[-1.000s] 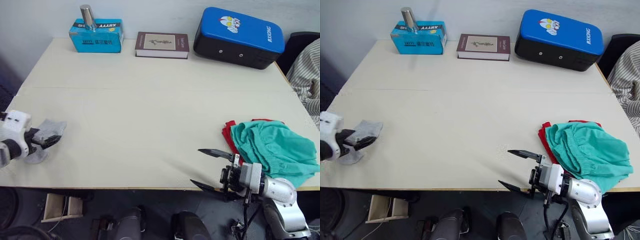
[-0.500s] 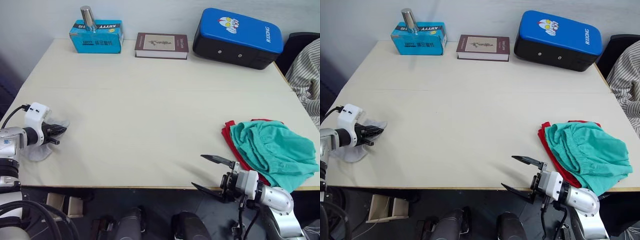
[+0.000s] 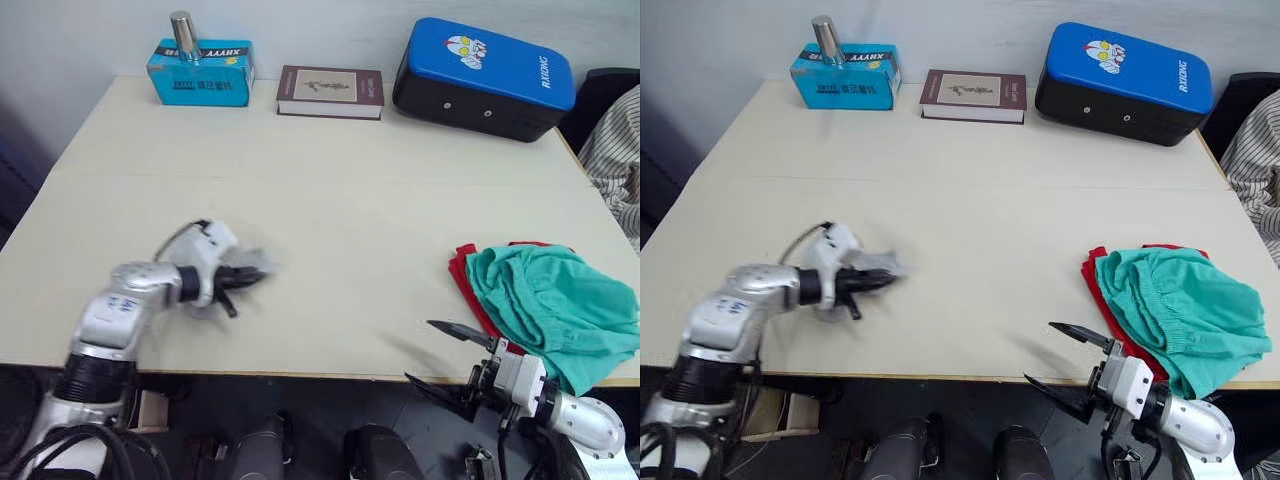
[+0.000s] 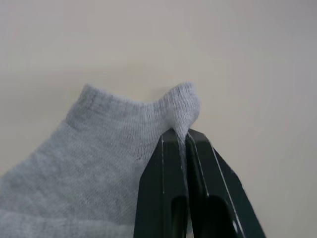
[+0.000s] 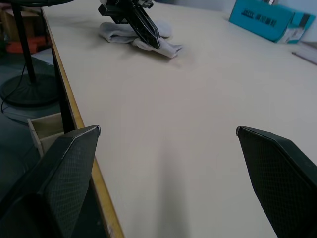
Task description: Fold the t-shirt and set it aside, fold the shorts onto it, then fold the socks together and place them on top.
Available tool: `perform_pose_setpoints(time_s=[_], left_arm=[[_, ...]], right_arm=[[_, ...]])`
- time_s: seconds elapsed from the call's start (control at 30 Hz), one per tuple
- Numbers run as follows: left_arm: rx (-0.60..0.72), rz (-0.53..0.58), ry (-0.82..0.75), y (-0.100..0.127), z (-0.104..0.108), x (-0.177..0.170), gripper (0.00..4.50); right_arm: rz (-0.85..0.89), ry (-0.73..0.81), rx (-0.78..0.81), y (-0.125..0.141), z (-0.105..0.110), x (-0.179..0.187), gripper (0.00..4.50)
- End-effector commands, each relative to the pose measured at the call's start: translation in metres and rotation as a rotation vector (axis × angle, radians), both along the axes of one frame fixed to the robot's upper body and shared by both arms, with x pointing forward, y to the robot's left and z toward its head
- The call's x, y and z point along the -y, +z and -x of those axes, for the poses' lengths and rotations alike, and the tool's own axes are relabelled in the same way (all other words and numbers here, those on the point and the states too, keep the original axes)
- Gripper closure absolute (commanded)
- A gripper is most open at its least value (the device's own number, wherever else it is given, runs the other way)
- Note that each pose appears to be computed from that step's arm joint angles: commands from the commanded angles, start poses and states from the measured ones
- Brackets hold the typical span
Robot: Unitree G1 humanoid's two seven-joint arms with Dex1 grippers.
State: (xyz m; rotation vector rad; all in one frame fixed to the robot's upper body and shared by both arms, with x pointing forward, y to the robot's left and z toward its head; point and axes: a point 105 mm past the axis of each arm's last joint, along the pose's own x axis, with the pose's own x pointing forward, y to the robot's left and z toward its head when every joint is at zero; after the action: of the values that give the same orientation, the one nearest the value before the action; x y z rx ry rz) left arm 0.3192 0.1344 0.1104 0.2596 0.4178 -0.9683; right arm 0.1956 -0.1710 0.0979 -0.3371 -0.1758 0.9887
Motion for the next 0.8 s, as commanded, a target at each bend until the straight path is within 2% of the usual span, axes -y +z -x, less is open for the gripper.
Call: perform_pose_setpoints(time_s=[0.03, 0.17, 0.3, 0.4, 0.5, 0.57, 0.63, 0.73, 0.8], left_arm=[[0.031, 0.005, -0.047, -0.003, -0.003, 0.037, 4.48], [0.034, 0.06, -0.153, 0.0, 0.005, 0.081, 4.48], [0.049, 0.114, -0.224, 0.008, 0.012, 0.095, 3.53], [0.084, 0.185, -0.281, 0.024, 0.015, 0.092, 2.56], [0.117, 0.209, -0.327, 0.034, 0.019, 0.084, 1.62], [0.166, 0.309, -0.382, 0.057, 0.025, 0.074, 1.03], [0.225, 0.347, -0.388, 0.074, 0.026, 0.056, 1.03], [0.303, 0.187, -0.235, 0.075, 0.003, -0.003, 1.03], [0.305, 0.028, -0.159, 0.061, -0.007, -0.043, 1.03]], right_arm=[[0.006, 0.004, 0.032, 0.014, 0.002, -0.002, 0.0], [0.015, -0.005, 0.027, 0.019, -0.003, -0.004, 0.0], [0.008, 0.007, 0.02, 0.026, -0.014, -0.011, 0.0], [0.007, 0.057, -0.007, 0.032, -0.024, -0.026, 0.0], [0.007, 0.092, -0.008, 0.04, -0.034, -0.037, 0.0], [0.029, 0.125, -0.003, 0.044, -0.043, -0.049, 0.0], [0.058, 0.159, -0.015, 0.044, -0.047, -0.06, 0.0], [0.128, 0.191, -0.04, 0.038, -0.055, -0.078, 0.0], [0.152, 0.186, -0.034, 0.034, -0.062, -0.089, 0.0]])
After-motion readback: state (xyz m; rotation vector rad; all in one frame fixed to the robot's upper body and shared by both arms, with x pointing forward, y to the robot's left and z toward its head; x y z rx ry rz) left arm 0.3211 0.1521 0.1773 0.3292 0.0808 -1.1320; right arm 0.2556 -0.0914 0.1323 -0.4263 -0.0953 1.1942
